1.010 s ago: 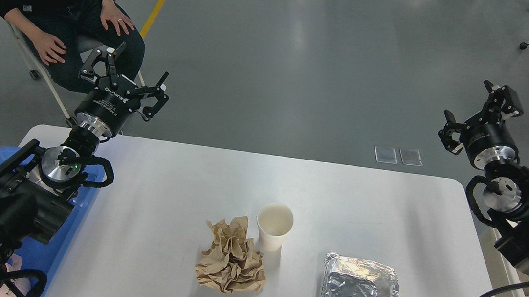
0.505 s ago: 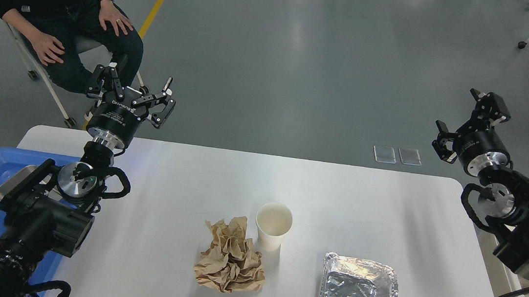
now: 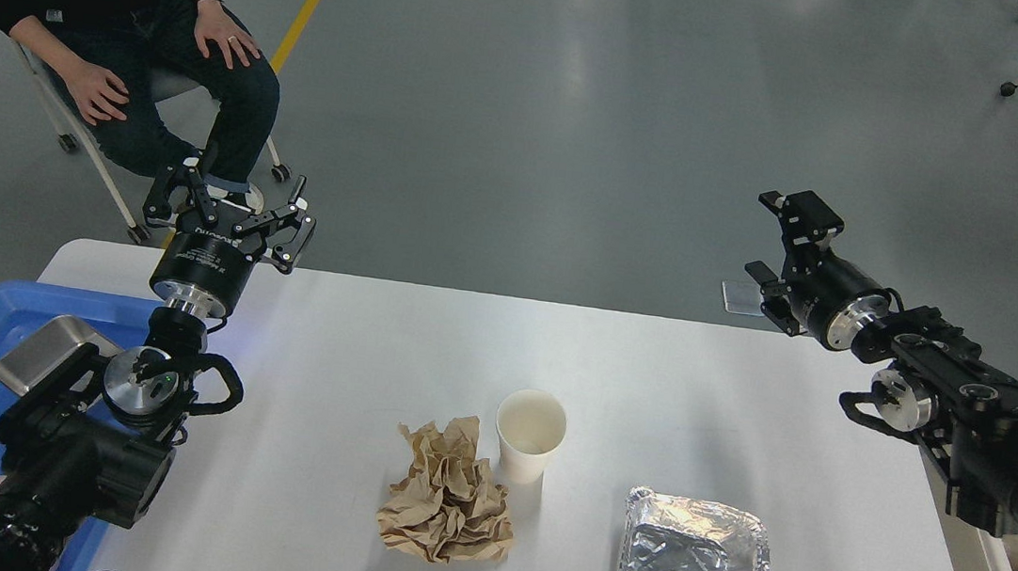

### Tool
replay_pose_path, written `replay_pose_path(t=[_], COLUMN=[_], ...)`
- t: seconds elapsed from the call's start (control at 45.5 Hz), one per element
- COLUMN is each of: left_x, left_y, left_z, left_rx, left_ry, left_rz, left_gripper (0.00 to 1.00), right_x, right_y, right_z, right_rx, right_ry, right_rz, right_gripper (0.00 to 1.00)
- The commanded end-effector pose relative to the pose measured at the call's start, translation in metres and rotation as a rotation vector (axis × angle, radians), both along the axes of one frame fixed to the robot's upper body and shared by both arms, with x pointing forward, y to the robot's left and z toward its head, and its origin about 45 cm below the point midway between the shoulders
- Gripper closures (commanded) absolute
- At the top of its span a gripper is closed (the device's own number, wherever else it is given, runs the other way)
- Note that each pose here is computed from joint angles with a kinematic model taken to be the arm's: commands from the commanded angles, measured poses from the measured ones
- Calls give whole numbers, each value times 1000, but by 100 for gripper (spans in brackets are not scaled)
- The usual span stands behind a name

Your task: Tidy desktop

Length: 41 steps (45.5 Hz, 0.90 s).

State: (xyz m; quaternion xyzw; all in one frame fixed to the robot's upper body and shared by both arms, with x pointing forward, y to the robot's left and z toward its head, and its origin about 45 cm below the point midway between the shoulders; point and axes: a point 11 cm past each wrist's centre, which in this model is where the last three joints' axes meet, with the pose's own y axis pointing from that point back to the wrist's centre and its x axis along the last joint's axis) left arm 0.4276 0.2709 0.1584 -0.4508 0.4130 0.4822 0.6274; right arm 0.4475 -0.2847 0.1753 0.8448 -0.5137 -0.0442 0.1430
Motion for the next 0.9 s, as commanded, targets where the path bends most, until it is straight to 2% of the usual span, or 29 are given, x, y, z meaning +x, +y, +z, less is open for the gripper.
replay_pose_path(t=[0.0,0.132,0.307,0.505,0.659,0.878], left_x=[-7,-10,-11,-11,-12,-13], left_y=[1,1,-1,-4,-5,-7], left_z=[-7,-12,-10,-9,-9,-12], left_rx=[-1,2,5,9,12,20], left_ry=[-1,9,-10,-23,-21,-12], left_rz=[-5,-7,-20,-37,-42,-52], left_gripper=[2,2,2,2,2,2], right_x=[-30,-59,-111,-161,-191,-236], right_y=[6,-22,-80,-147,-173,-199], right_z=[-3,6,28,85,121,146], right_rx=[-152,-296,-550,-680,-696,-747], right_ry=[21,23,24,54,114,227], right_rz=[188,296,424,385,380,384], right_gripper=[0,0,0,0,0,0])
